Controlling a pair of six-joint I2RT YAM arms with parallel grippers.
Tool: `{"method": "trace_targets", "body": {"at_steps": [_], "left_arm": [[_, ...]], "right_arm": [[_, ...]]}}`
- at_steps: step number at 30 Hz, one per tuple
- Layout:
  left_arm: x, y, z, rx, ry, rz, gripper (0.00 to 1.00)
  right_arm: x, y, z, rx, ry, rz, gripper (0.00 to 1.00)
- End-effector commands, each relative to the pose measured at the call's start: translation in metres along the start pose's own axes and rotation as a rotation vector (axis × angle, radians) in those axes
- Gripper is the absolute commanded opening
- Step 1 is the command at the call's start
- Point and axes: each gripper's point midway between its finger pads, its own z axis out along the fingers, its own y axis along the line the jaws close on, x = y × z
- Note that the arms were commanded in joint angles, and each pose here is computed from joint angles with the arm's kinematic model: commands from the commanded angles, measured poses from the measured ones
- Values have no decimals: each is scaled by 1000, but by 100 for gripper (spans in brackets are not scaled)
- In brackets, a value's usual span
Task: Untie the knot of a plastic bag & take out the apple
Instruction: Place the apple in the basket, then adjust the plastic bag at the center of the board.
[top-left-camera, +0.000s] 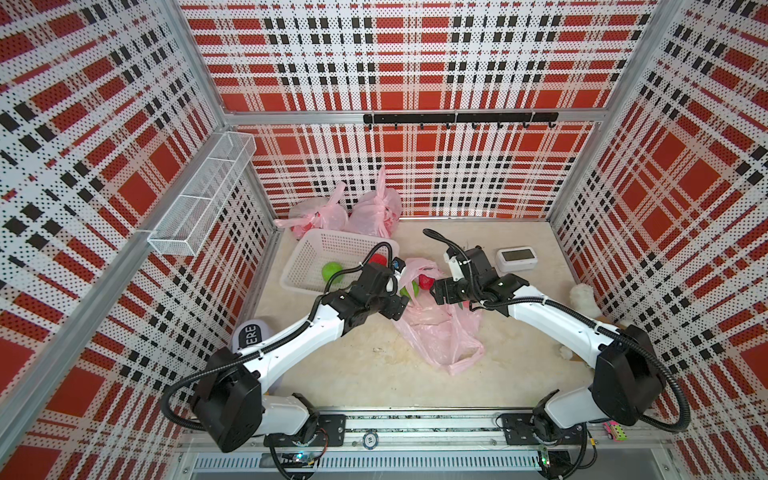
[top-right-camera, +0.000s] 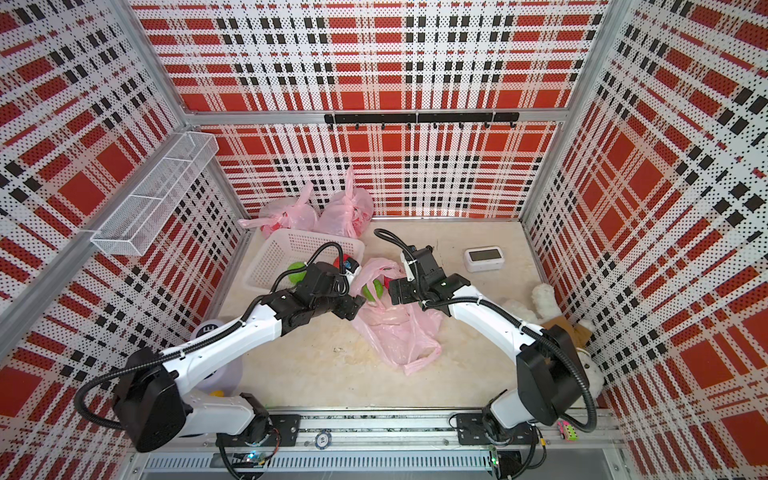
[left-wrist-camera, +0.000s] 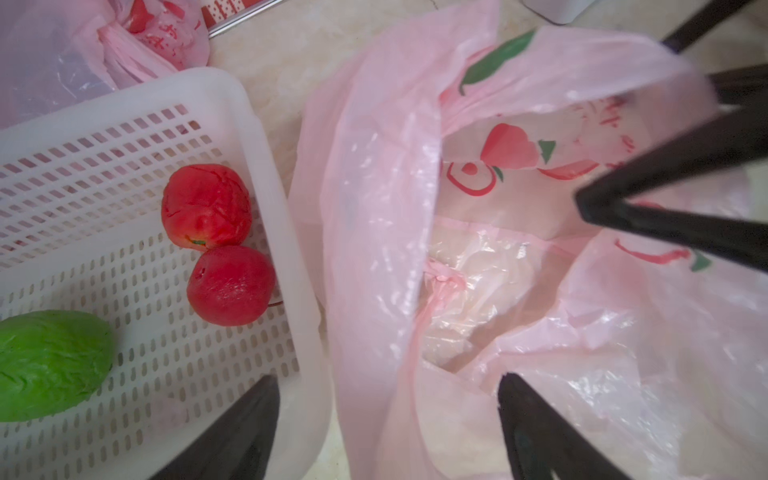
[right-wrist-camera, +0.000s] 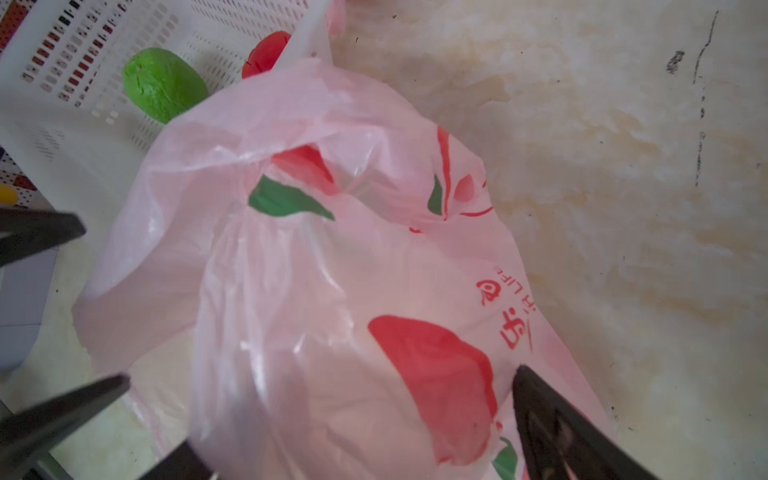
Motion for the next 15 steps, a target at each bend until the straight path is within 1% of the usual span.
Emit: {"method": "trace_targets", "body": {"at_steps": [1, 3, 5, 7, 8, 10, 12, 14, 15], "left_arm": [[-17, 9, 12, 1, -24, -37, 84], [-24, 9, 20, 5, -27, -28, 83], [-32, 5, 29, 24, -32, -18, 79], [-42, 0, 34, 41, -36, -6, 66], [-48, -3, 34, 44, -43, 6, 59], [-61, -12, 28, 37, -73, 51, 39], [-76, -25, 13, 25, -122, 135, 16], [-87, -40, -9, 1, -178, 231, 3], [-93, -49, -25, -11, -214, 287, 1]], "right_arm": [[3, -4, -7, 45, -23, -42, 90], [15, -6, -9, 63, -13, -44, 90], [29, -8, -10, 64, -1, -22, 88], [46, -8, -11, 53, 12, 6, 85], [54, -7, -12, 49, 16, 15, 82], [69, -9, -13, 41, 24, 36, 74], [82, -15, -12, 53, 27, 47, 58], [92, -27, -11, 102, 42, 44, 44], [97, -35, -11, 143, 51, 44, 34]]}}
